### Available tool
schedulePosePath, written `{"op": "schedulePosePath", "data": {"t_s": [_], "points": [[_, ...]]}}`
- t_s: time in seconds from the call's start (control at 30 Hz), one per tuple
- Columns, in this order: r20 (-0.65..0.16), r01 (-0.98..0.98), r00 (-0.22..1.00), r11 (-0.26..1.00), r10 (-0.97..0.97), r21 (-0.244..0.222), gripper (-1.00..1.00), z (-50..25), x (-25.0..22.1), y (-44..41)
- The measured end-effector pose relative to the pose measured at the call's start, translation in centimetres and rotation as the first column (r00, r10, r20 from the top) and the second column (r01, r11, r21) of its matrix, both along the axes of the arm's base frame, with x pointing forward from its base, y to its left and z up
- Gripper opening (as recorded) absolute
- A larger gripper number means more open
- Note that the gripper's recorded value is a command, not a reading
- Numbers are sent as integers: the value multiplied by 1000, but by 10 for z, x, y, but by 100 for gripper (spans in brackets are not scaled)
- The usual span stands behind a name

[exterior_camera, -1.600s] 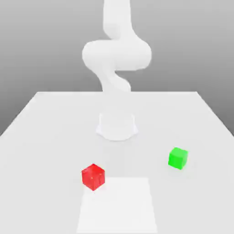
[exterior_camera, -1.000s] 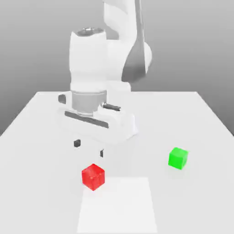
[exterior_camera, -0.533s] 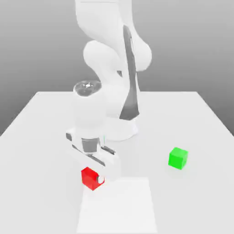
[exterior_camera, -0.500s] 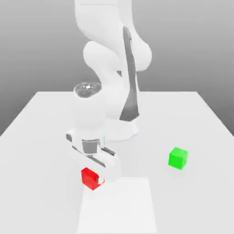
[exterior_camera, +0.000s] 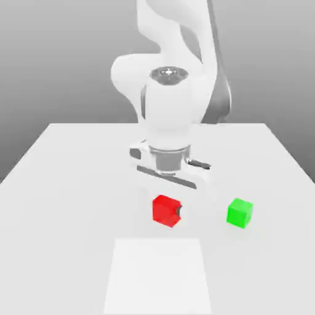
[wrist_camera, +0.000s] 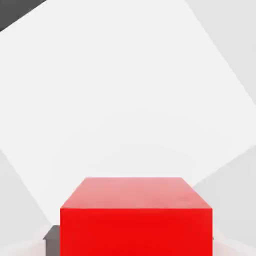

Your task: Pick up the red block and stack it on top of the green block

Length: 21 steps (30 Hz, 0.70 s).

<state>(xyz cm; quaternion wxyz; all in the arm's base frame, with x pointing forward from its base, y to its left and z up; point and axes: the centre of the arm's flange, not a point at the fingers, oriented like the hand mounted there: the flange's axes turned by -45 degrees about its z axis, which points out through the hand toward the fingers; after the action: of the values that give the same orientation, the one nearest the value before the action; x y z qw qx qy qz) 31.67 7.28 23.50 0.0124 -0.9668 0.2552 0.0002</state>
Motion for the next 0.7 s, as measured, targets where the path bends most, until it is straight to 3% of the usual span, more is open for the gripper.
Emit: {"op": "schedulePosePath", "data": {"t_s": [0.33,0.53,0.7], "points": [[-4,-244,970,970,244,-17,-100,12,-87,131],[-3,-267,964,961,267,-79,-100,-23,-97,138],[-4,-275,961,960,275,-44,-100,-52,-102,142]]}}
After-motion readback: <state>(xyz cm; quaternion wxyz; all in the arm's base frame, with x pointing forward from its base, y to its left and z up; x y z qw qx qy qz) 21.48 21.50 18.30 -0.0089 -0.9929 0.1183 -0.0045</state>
